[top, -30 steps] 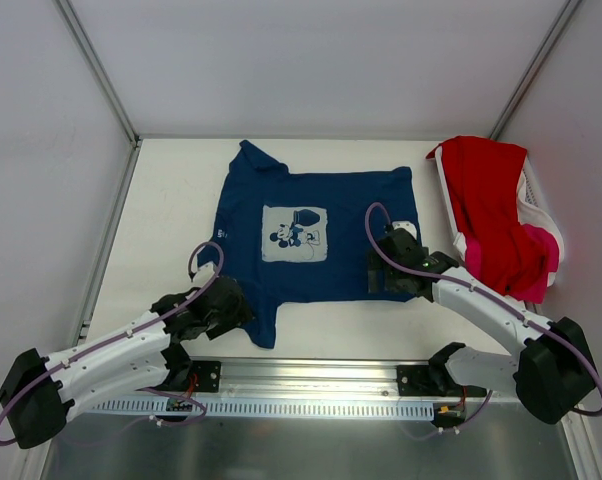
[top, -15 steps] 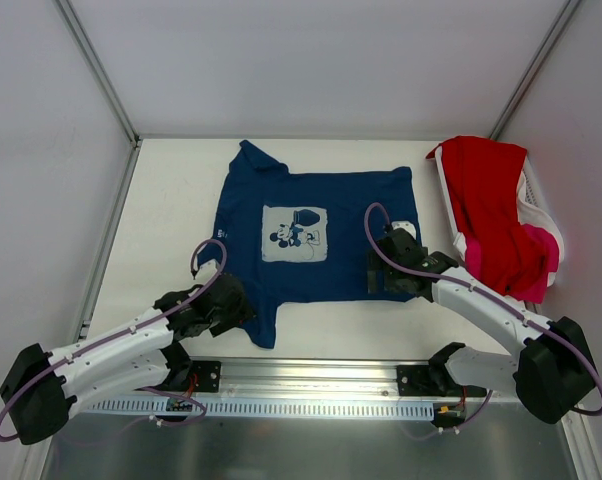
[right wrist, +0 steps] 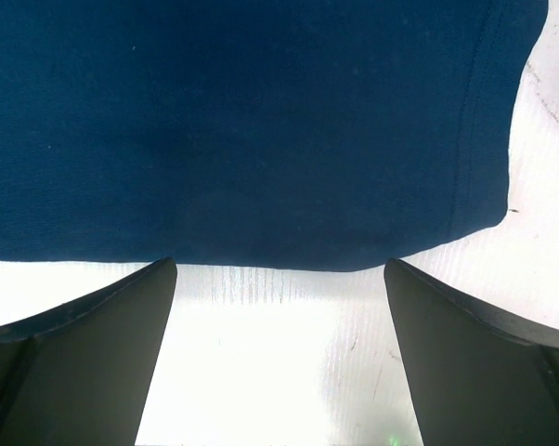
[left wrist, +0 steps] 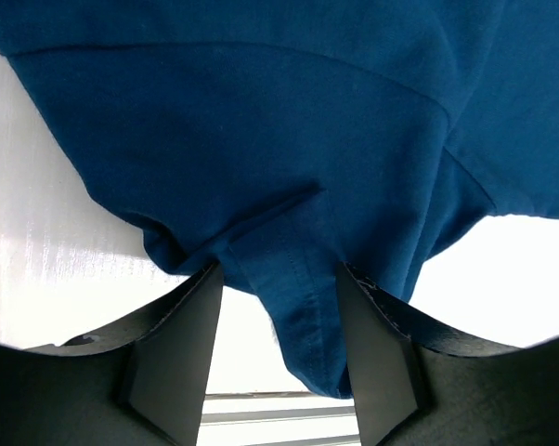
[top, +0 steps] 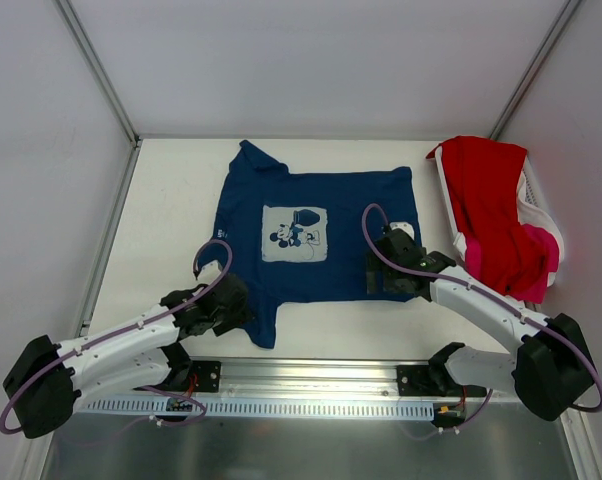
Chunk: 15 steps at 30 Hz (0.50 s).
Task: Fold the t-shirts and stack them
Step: Flatten the tshirt out
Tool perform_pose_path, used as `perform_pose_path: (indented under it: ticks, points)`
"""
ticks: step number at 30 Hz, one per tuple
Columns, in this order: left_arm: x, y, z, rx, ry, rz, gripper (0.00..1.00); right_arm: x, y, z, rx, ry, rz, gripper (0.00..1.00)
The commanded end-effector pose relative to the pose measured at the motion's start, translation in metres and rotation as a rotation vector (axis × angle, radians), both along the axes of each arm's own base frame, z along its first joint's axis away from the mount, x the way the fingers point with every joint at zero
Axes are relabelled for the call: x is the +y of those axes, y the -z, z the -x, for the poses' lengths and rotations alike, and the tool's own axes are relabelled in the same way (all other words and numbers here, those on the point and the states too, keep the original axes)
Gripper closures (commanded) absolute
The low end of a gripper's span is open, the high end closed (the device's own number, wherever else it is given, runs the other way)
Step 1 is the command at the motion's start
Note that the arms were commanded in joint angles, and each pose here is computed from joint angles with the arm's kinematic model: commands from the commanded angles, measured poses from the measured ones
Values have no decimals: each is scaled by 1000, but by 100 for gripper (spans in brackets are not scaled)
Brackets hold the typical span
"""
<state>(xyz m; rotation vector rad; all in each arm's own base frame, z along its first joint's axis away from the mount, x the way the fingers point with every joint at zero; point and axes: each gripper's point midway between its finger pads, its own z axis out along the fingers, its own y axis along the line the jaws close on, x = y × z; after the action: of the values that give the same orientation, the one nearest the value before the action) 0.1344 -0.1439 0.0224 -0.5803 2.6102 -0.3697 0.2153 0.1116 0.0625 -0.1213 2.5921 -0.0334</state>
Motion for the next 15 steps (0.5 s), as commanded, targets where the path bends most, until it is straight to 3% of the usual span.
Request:
perform_pose_path:
  ticks: [1,15]
  points:
    - [3,4,-3,-18,-10,-25,49,1,-1,-2,-8,14,3,1]
    - [3,7,-5,-12,-5,-45,75,3,1,-4,4,3,22,1]
